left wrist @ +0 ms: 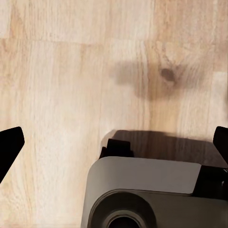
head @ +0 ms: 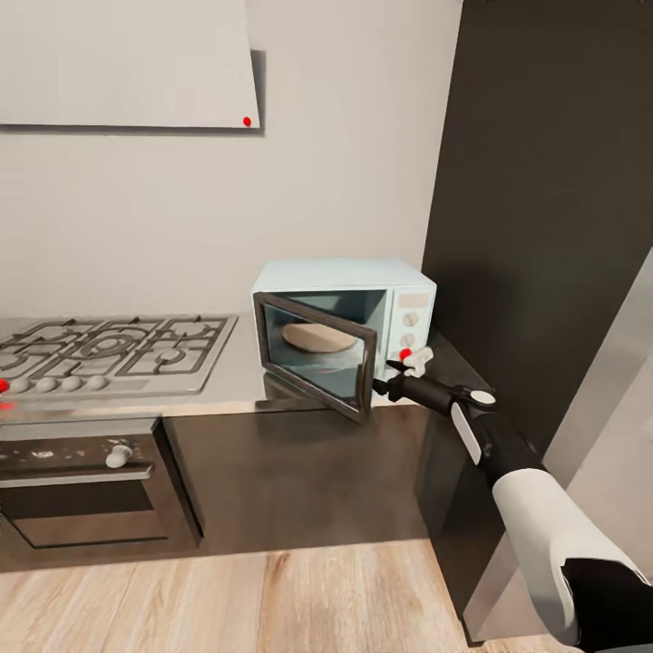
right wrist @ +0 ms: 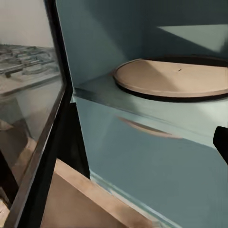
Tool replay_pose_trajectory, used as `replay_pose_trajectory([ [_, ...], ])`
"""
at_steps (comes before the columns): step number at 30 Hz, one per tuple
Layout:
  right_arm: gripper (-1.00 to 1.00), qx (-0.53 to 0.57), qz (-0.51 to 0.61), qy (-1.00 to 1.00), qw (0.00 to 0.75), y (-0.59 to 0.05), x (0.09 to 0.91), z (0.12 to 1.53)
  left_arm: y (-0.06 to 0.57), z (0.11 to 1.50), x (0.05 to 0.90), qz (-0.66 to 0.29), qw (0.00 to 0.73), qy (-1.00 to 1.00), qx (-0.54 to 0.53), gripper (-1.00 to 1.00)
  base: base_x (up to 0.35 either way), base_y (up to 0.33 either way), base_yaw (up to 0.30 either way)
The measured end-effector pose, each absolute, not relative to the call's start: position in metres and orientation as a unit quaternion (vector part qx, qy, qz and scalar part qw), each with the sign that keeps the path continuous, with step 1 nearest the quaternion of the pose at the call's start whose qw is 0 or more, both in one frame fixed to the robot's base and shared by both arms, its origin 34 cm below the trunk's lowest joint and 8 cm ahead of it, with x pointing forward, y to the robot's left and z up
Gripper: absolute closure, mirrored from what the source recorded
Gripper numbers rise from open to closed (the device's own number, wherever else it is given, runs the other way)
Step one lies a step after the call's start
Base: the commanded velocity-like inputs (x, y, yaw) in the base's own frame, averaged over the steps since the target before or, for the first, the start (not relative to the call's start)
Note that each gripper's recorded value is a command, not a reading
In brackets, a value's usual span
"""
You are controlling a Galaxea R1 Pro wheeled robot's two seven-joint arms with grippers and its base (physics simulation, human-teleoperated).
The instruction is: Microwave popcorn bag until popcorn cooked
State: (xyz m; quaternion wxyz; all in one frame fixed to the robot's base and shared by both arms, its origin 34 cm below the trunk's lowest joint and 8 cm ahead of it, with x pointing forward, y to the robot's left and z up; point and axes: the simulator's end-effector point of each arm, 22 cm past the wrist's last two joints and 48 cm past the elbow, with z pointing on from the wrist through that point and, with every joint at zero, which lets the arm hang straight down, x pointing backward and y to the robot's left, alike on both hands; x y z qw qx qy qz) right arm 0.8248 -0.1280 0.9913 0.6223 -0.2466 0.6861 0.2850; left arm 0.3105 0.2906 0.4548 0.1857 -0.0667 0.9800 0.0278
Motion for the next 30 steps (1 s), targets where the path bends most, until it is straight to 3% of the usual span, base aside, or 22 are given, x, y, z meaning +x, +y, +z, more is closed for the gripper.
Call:
replay_pose_trajectory([
  [8, -1.00, -0.276, 0.308, 0.677, 0.608, -0.072, 0.812, 0.989, 0.291, 0.455, 0.310, 0.028, 0.186, 0.980, -0.067, -1.00, -0.001, 0.001, 0.000],
  [30, -1.00, -0.278, 0.308, 0.677, 0.608, -0.070, 0.812, 0.989, 0.289, 0.455, 0.311, 0.027, 0.186, 0.980, -0.067, -1.00, -0.060, 0.059, 0.000],
])
